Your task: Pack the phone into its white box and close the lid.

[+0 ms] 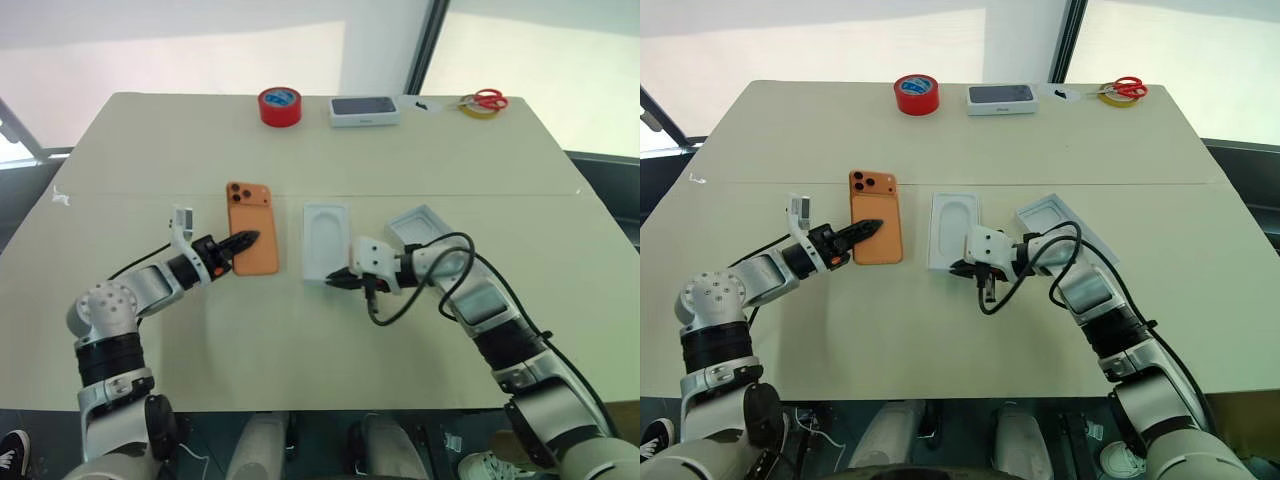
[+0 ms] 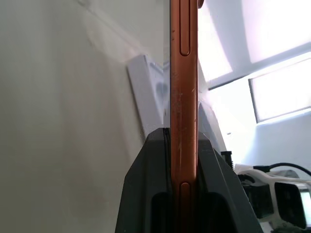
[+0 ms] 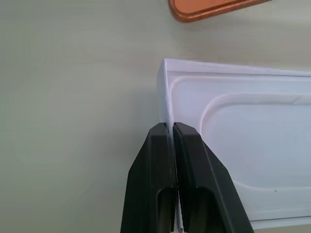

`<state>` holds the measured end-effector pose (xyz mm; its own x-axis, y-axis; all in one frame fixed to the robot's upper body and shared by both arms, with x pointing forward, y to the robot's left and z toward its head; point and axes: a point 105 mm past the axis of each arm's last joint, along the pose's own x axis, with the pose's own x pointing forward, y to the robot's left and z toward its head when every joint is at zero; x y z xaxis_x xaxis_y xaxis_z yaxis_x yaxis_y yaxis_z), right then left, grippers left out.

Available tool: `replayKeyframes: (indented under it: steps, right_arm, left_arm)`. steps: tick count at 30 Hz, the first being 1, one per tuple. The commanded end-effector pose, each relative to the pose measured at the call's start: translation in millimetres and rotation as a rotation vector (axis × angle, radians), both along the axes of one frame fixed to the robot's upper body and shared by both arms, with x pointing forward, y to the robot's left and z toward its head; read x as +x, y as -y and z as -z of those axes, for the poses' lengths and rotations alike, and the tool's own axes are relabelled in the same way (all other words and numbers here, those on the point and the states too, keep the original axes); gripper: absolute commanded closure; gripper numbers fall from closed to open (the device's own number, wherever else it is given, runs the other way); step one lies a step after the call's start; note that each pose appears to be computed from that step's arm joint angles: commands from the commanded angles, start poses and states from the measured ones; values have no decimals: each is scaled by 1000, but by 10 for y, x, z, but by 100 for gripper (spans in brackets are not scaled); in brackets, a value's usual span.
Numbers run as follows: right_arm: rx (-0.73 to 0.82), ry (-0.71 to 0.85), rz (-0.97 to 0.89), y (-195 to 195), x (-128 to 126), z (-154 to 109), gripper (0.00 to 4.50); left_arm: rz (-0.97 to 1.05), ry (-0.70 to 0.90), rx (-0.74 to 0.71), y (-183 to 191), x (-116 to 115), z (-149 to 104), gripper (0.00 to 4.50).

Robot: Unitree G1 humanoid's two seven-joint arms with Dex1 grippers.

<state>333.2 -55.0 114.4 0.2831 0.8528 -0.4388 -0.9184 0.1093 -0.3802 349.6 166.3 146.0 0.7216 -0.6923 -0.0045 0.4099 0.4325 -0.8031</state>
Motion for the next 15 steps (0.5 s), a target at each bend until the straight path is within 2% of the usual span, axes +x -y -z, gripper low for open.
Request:
replayKeyframes:
  steps: [1, 6, 9, 15]
  right_arm:
    - [18, 38, 25, -111, 41, -109, 448]
    - [22, -12, 27, -138, -13, -123, 448]
    - [79, -21, 34, -139, -29, -202, 349]
    - [187, -61, 55, 175, -67, -454, 41]
  left_arm:
    - [39, 50, -107, 103, 47, -267, 450]
    - [70, 31, -155, 248, 89, -301, 450]
    - [83, 10, -154, 343, 107, -232, 450]
    - [110, -12, -152, 501, 129, -124, 450]
